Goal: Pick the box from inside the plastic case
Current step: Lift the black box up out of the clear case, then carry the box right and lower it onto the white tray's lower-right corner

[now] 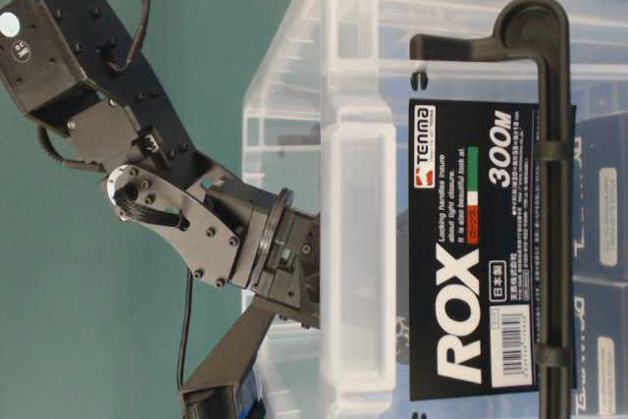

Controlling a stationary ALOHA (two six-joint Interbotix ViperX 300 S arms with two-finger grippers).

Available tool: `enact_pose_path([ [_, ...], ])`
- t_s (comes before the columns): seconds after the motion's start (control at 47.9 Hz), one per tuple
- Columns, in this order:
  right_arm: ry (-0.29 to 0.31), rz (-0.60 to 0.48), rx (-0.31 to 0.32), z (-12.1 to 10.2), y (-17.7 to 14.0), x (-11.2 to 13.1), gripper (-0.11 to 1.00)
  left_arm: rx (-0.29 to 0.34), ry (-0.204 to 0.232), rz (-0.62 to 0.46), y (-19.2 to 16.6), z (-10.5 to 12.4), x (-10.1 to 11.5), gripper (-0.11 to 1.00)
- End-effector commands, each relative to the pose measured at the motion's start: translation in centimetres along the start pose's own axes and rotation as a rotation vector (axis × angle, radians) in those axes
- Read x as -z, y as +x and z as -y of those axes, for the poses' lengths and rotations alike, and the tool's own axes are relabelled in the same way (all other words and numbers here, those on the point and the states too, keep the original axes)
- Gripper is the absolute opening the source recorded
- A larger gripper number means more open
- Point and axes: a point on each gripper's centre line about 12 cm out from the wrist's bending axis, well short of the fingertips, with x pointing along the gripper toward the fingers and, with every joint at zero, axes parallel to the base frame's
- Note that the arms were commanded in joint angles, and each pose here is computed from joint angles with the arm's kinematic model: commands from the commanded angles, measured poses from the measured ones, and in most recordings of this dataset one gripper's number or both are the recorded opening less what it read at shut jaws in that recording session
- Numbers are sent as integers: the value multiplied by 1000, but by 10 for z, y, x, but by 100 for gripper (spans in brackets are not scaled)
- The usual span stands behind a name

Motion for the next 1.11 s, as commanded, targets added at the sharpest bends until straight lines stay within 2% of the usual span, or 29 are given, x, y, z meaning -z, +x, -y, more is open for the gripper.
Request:
enact_pose_path([
  [0.0,8,-5,6,5,4,1,95,-3,2,16,0,0,-6,-4],
  [0.042,3,-4,13,7,2,1,90,-2,1,19,-1,0,-7,-4],
  [0.146,-8,12,27,10,-6,-4,68,-2,2,22,-2,0,-7,-4],
  [0.292,1,70,38,15,-29,-15,67,-2,1,28,-3,0,-8,-4],
  [0.417,16,116,43,20,-62,-26,67,-2,2,32,-4,0,-9,-4],
  [0.584,12,146,33,17,-115,-33,66,-2,5,34,-4,0,-9,-4],
  [0.751,-12,163,16,5,-174,-35,66,-1,4,32,-4,0,-9,-4],
  [0.939,-57,188,-1,-18,-240,-26,66,-2,0,26,-4,0,-9,-4],
  [1.085,-92,136,-29,-41,-277,1,66,-2,-15,19,-4,0,-8,-4],
])
